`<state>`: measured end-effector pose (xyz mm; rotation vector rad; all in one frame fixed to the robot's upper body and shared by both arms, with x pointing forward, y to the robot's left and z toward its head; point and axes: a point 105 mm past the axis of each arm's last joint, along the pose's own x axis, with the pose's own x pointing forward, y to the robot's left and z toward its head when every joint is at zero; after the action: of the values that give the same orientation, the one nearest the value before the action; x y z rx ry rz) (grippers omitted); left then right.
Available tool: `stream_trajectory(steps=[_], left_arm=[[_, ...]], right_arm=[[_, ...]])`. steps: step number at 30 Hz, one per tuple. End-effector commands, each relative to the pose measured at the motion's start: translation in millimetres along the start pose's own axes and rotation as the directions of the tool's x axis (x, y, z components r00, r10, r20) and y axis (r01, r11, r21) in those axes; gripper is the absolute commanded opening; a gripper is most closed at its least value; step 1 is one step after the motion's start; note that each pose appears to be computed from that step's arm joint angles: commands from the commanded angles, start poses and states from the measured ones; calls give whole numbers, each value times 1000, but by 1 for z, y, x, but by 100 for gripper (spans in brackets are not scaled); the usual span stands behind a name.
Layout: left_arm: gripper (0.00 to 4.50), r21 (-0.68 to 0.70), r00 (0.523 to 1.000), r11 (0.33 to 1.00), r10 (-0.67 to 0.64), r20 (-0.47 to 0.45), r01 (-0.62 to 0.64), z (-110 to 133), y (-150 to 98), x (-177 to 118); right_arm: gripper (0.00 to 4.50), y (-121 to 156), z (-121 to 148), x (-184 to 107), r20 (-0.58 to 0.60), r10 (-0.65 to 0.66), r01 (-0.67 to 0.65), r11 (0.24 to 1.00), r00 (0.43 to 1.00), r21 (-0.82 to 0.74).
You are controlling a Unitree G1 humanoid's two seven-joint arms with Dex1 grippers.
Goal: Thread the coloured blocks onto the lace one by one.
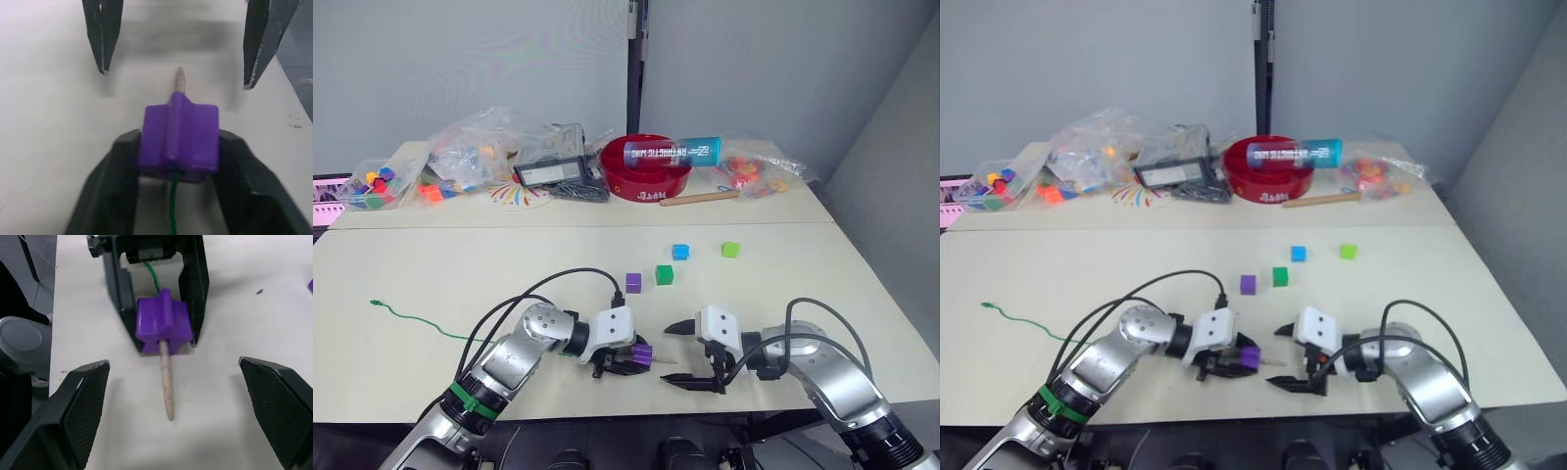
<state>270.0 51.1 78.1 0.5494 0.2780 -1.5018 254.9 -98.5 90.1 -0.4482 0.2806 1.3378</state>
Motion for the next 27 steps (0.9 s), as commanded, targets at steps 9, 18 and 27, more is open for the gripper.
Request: stream_trajectory(steps=[9, 18, 27], left_arm=[[132, 19, 999, 1000, -24, -22, 24, -2, -2, -1], [132, 21, 999, 999, -29, -33, 29, -4, -3, -2], [132, 12, 999, 1000, -10, -42, 11, -8, -1, -7]], right_arm=[[424, -5, -3, 9, -14, -11, 10, 998, 1000, -61], [129, -7, -8, 10, -33, -15, 12, 996, 999, -84], [0, -6, -12, 6, -53, 10, -16, 995, 999, -103]])
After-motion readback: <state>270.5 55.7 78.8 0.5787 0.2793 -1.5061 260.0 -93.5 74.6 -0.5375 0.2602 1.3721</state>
